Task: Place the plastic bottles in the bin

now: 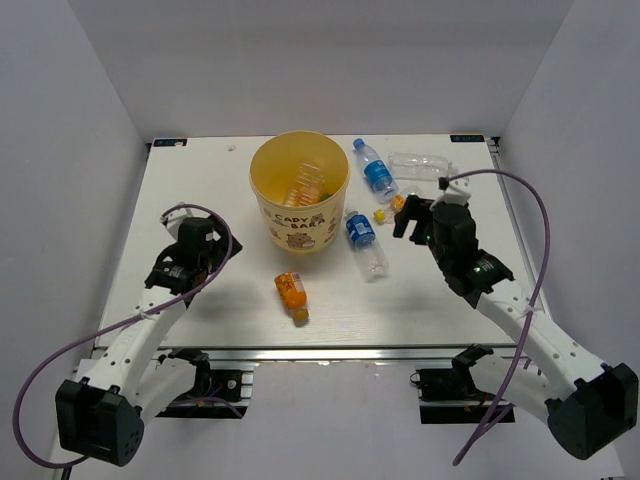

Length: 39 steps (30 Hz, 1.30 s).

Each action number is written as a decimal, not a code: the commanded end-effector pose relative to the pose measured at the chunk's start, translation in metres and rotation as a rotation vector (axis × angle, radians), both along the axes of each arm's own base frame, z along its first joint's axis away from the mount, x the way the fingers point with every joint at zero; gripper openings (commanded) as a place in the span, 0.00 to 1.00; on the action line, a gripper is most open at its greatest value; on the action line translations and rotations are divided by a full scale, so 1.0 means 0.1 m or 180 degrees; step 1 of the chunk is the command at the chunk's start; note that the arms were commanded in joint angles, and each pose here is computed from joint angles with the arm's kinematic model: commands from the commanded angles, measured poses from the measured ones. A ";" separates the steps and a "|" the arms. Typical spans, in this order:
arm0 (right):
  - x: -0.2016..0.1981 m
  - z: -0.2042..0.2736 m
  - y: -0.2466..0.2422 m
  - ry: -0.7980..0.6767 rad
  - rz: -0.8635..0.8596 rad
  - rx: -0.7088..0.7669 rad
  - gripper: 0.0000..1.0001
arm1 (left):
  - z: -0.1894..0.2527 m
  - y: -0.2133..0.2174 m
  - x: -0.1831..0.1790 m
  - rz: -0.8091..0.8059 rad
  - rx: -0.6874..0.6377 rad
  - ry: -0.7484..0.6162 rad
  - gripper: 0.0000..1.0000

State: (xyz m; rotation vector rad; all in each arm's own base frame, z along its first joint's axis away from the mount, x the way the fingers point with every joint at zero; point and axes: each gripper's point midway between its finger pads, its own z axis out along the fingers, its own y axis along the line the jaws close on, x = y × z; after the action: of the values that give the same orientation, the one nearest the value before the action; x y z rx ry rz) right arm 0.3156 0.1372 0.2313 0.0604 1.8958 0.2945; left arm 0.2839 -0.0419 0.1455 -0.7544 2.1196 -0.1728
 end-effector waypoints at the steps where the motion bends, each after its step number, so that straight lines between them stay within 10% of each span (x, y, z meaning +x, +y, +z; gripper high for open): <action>1: -0.08 -0.30 -0.38 0.0263 -0.0475 0.0058 0.89 | -0.12 -0.50 -0.05 -0.0708 -0.0298 0.0011 0.98; 24: -0.10 -0.91 -0.63 0.0653 -0.0529 0.0118 0.89 | -0.98 -1.82 -0.53 -0.1643 -0.0130 0.0526 0.94; 32: -0.11 -0.92 -0.63 0.0655 -0.0510 0.0129 0.89 | -0.84 -1.62 -0.53 -0.1355 0.0012 0.0493 0.30; 39: -0.11 -0.93 -0.61 0.0664 -0.0467 0.0159 0.89 | 0.05 -0.75 -0.43 -0.0145 0.0436 -0.0128 0.25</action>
State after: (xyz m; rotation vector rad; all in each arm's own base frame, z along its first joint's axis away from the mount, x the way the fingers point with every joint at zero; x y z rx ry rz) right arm 0.2988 0.0735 0.1290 0.2653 2.1252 0.2062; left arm 0.2325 -0.1659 0.1015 -0.4518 2.2950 -0.2347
